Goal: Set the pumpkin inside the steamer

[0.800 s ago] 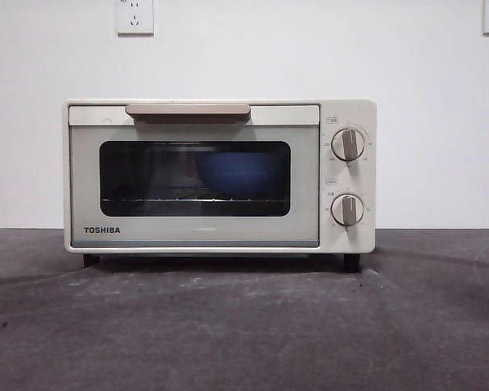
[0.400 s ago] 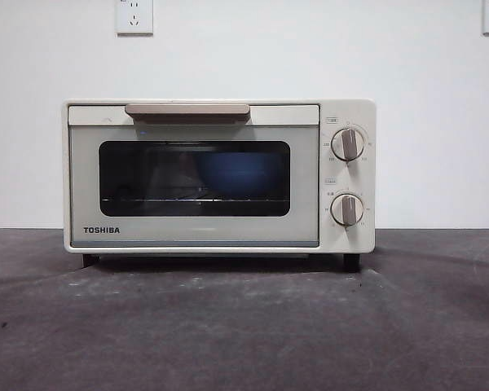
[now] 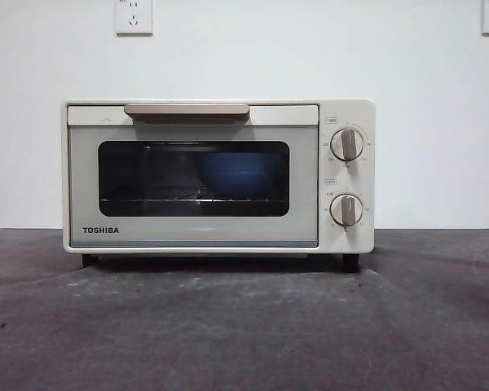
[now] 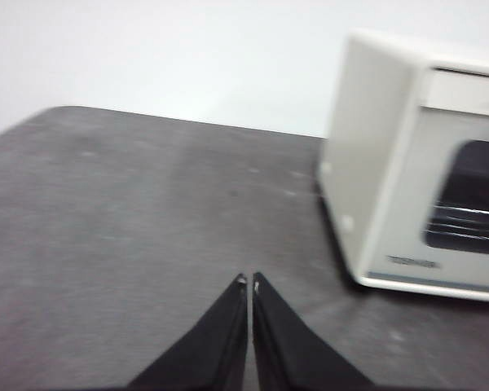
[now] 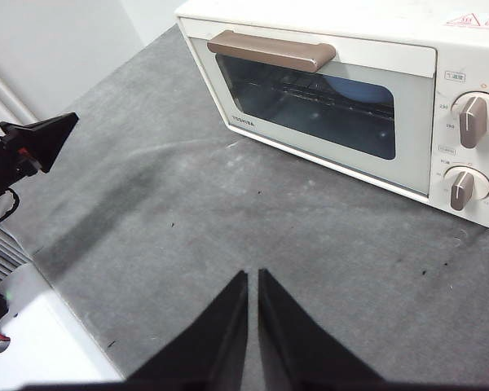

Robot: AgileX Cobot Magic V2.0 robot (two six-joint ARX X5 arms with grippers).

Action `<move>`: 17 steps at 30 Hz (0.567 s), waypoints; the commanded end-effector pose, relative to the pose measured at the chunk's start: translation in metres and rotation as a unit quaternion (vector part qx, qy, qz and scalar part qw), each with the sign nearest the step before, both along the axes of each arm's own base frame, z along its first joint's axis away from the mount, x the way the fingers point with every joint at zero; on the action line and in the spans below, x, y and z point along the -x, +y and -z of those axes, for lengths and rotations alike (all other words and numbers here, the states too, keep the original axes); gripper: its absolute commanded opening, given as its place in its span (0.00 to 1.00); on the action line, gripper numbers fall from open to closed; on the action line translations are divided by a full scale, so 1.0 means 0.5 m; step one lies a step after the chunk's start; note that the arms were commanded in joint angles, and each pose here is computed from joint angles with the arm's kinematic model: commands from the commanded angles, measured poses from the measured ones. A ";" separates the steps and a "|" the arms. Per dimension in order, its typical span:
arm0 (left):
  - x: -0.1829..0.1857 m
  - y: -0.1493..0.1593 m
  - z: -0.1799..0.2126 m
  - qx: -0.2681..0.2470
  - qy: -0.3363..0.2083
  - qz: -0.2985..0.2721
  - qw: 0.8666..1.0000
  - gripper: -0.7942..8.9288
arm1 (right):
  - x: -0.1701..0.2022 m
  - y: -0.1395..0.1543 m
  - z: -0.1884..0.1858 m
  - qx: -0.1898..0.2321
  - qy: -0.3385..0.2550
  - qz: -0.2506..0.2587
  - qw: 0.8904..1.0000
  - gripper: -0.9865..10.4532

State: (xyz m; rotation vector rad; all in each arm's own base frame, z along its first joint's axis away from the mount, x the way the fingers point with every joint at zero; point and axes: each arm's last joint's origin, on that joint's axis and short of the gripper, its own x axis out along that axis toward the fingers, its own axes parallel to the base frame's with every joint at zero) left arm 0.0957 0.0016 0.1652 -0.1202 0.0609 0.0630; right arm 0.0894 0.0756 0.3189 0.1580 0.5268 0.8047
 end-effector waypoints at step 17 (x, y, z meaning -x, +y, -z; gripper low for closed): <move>0.000 0.002 0.031 -0.005 0.056 -0.017 0.998 0.10 | 0.000 0.002 -0.003 0.000 -0.009 -0.005 1.000 0.10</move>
